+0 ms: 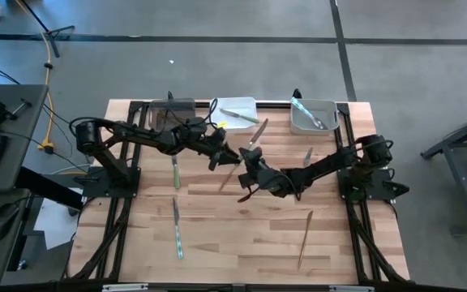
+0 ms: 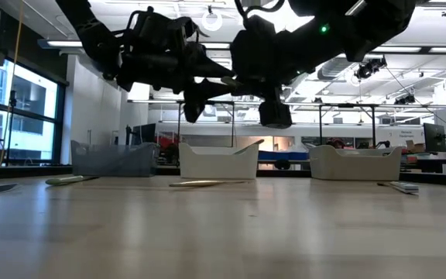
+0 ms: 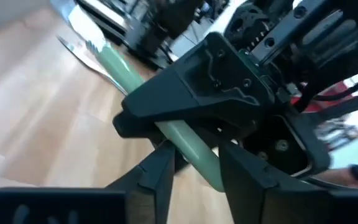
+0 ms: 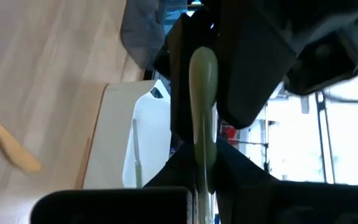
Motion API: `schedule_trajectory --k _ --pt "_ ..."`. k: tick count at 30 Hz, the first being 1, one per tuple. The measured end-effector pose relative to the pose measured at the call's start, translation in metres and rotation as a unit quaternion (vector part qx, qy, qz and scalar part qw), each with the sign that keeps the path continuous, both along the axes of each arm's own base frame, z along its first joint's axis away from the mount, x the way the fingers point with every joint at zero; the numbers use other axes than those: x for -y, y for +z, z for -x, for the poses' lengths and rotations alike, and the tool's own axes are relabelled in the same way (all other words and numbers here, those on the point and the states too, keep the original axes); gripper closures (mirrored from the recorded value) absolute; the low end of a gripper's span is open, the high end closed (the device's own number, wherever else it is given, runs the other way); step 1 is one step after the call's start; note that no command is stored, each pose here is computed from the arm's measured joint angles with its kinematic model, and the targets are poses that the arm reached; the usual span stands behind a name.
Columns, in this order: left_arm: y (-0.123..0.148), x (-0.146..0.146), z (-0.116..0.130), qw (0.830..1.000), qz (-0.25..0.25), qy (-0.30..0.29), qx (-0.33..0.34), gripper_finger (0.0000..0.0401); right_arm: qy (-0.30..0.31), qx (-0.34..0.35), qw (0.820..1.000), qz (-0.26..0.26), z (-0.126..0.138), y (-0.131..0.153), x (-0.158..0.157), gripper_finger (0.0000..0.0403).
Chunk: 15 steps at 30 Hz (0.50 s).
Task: Sort silverware by color (type)
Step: Put the green knife into the white bin
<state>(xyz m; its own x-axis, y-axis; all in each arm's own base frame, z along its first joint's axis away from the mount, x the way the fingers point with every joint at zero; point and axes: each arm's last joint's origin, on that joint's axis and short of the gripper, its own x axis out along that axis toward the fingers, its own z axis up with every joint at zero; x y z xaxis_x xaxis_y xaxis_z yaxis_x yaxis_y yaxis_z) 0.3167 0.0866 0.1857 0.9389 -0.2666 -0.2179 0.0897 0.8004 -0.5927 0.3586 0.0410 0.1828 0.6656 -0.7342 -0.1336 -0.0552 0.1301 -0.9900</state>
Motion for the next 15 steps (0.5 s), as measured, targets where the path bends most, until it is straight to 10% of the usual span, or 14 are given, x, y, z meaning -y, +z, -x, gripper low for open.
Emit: schedule_trajectory --k 9,15 --pt "0.007 0.005 0.032 0.989 -0.124 0.07 0.031 0.026 0.014 0.078 0.994 -0.081 -0.004 0.004 0.026 0.04" --pt "0.0 0.015 0.067 0.982 -0.16 0.097 0.02 0.0259 0.023 0.25 0.959 -0.134 0.012 0.026 0.055 0.04"
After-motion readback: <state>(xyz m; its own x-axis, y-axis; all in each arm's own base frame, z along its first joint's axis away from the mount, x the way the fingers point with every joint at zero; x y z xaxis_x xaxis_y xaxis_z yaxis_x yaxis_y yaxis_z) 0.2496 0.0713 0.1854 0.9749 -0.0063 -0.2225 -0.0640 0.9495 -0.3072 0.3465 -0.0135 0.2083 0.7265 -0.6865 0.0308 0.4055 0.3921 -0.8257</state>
